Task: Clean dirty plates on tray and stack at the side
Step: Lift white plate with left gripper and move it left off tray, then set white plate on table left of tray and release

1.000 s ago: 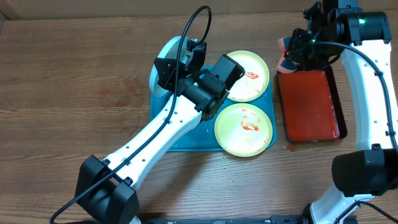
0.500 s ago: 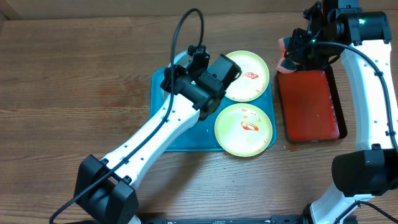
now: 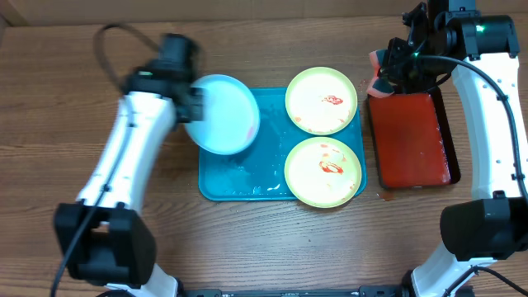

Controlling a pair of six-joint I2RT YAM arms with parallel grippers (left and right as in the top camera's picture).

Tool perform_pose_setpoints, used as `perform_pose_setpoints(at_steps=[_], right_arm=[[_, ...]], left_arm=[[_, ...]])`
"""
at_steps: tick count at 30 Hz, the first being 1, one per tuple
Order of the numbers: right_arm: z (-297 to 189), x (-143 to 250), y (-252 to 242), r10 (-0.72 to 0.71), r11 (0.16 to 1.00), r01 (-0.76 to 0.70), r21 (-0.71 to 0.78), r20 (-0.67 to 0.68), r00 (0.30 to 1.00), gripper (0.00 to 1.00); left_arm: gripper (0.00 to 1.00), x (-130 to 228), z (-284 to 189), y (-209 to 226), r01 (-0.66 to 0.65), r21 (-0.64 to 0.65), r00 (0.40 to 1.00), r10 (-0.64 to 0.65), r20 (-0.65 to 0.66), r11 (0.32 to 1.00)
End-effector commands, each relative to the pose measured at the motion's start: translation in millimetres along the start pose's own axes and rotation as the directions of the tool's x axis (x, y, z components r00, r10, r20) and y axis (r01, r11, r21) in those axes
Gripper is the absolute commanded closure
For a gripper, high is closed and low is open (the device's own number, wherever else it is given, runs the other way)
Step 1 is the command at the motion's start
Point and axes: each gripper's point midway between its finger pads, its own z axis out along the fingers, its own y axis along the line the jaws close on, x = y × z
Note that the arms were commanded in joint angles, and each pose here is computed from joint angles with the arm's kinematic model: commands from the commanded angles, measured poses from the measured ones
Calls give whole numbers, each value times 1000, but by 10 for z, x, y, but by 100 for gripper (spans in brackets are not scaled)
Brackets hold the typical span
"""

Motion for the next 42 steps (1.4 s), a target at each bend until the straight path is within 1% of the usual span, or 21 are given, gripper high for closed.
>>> perform_pose_setpoints(at_steps=[1,2,4,7,11,13,17,20,23,28,30,33,35,36,38,41,42], right_arm=[[-64,-33,13,-10,1000,10,1,24,1000,96],[-64,-32,13,-10,1000,10,1,23,1000,96],[-64,-27,12,-9,1000,9,2,22,1000,96],[-64,-27,12,-9,1000,9,2,22,1000,96],[-64,-27,12,-9,1000,9,2,22,1000,96],[-64,-27,12,-9,1000,9,2,22,1000,96],[-64,-26,11,-9,1000,9,2,21,1000,96],[-64,-18,9,-8,1000,8,3,18,1000,96],[-64,-2,4,-6,1000,6,5,11,1000,96],[-63,8,1,-5,1000,5,6,8,1000,96],[-63,9,1,-4,1000,4,6,7,1000,96],[-63,9,2,-4,1000,4,5,7,1000,96],[-63,10,2,-4,1000,4,6,7,1000,96],[-65,11,1,-4,1000,4,6,6,1000,96],[-63,17,-1,-3,1000,3,7,4,1000,96],[-63,17,0,-3,1000,3,6,4,1000,96],[-63,16,0,-3,1000,3,6,4,1000,96]], left_arm=[[96,-111,-170,190,159,219,987,-164,4,963],[96,-117,-157,389,213,223,976,-218,-2,951],[96,-107,-134,630,273,217,960,-279,-7,937],[96,-26,-77,1068,384,179,922,-388,-14,906],[95,142,58,1432,487,143,872,-489,-27,861],[96,232,158,1536,534,130,844,-535,-34,835],[96,412,393,1613,611,115,791,-610,-51,783],[96,549,586,1610,634,96,773,-632,-54,767],[96,714,754,1649,674,43,739,-672,-50,737],[96,846,916,1639,683,31,730,-682,-41,730],[87,887,935,1625,684,27,730,-682,-49,729],[69,892,937,1623,680,27,733,-679,-51,732],[62,888,937,1623,671,29,741,-669,-49,741],[60,880,935,1624,663,31,749,-661,-47,748],[57,821,905,1622,635,48,773,-634,-39,771],[47,617,738,1504,522,148,852,-522,-42,840],[44,521,620,1493,493,154,869,-494,-40,856]])
